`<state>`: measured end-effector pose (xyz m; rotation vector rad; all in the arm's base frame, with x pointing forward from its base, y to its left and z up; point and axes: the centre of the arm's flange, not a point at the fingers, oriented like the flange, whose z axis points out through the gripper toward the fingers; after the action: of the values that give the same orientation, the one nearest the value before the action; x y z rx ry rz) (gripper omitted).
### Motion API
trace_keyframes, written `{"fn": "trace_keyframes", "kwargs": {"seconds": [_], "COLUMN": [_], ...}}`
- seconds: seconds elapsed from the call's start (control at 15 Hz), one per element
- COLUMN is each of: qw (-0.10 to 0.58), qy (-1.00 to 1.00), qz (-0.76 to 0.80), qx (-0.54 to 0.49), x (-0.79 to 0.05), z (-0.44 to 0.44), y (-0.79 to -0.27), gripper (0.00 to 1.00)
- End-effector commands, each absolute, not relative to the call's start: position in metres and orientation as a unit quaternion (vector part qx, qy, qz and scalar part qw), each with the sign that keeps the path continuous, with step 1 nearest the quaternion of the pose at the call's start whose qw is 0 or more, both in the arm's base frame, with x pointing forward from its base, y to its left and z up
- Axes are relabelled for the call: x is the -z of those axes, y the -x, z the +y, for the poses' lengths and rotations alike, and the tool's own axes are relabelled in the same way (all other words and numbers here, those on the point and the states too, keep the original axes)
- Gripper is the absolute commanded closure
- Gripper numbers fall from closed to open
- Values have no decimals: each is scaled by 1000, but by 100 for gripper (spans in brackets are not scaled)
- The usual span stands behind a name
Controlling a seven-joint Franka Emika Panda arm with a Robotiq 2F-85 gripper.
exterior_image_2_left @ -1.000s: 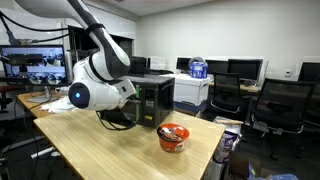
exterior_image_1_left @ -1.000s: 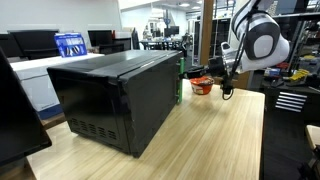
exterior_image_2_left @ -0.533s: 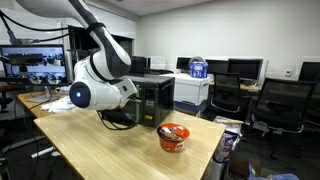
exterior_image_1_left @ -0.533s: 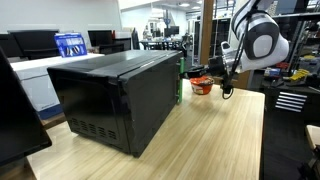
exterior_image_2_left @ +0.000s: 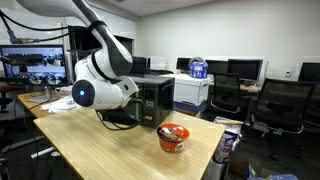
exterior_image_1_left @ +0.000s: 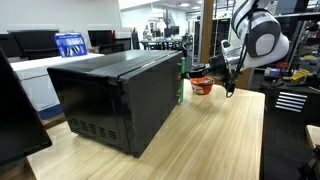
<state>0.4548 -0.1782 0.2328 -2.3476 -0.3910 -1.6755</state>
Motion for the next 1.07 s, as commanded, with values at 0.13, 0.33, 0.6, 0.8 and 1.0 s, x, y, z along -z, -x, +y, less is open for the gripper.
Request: {"fn": "trace_keyframes", "kwargs": {"seconds": [0.13,0.33,0.6,0.8,1.0], "qw": [107,101,93,83,76], "qy": [801,804,798,796,797], "qz": [-138,-135,-120,-113,-107], "qx": [573,570,583,589,589], "x": [-230,-231,-239,-251,-254], "z": [-170,-164,-165,-170,-172], "y": [-387,-375,-363,-354,-344], "gripper": [93,94,43,23,3]}}
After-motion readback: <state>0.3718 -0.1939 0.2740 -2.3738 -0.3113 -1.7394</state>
